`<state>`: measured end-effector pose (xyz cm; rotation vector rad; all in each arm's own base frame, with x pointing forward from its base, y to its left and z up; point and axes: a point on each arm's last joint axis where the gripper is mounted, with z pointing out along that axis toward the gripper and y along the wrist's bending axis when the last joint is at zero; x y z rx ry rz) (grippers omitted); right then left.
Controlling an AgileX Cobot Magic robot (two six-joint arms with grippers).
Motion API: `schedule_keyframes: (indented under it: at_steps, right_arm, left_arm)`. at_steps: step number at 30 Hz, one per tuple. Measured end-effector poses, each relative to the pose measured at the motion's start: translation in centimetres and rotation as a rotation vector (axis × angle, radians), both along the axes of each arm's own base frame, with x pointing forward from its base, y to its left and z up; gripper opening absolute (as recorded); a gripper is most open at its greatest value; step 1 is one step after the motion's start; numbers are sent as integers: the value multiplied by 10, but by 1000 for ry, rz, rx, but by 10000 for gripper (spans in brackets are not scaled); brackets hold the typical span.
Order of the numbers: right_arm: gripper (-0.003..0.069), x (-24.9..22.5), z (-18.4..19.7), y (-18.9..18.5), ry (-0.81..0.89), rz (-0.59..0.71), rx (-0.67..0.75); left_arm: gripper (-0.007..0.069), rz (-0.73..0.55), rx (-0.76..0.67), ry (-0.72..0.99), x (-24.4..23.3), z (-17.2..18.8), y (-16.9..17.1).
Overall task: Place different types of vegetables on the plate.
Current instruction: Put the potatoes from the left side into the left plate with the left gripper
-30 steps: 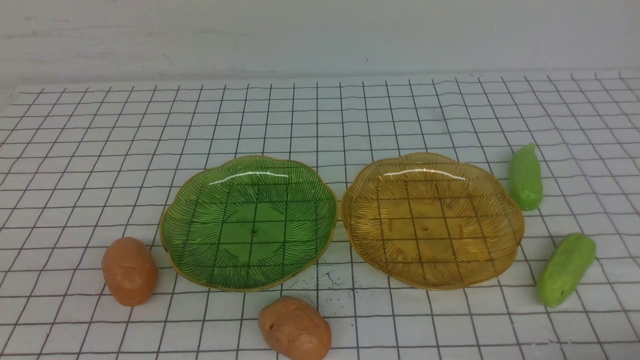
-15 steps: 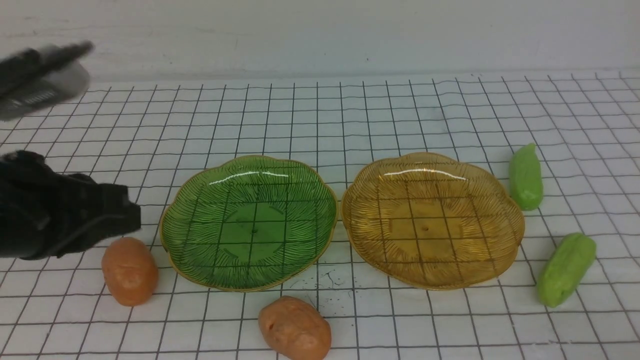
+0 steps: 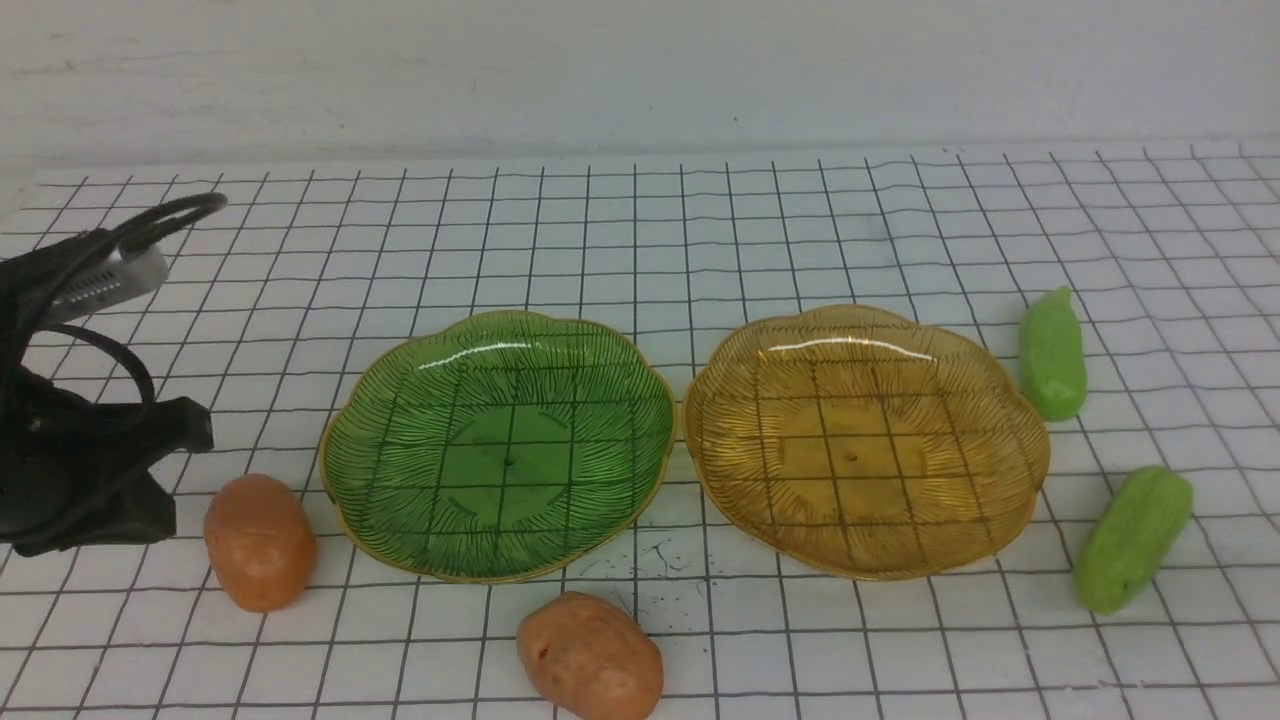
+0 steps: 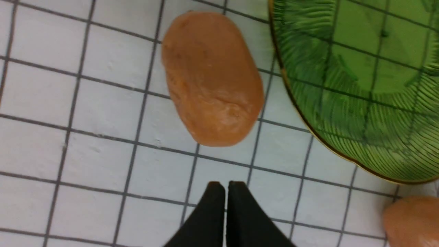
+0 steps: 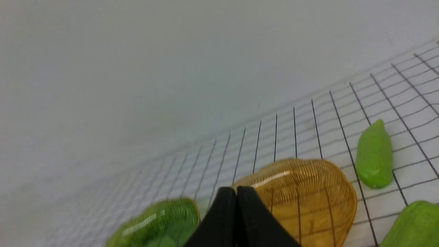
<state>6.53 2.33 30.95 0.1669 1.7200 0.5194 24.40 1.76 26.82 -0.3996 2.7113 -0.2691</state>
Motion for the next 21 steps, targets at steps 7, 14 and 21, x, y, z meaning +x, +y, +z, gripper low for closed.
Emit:
schedule_keyframes:
  at_steps: [7, 14, 21]
  right_arm:
    - [-14, 45, 23, 10, 290, 207, -204]
    - [-14, 55, 8, 13, 375, 269, -202]
    - [-14, 54, 1, 13, 389, 285, -208]
  left_arm:
    - [96, -28, 27, -17, 19, -17, 6]
    - [438, 37, -5, -90, 39, -30, 8]
    - [680, 89, -35, -56, 59, -62, 11]
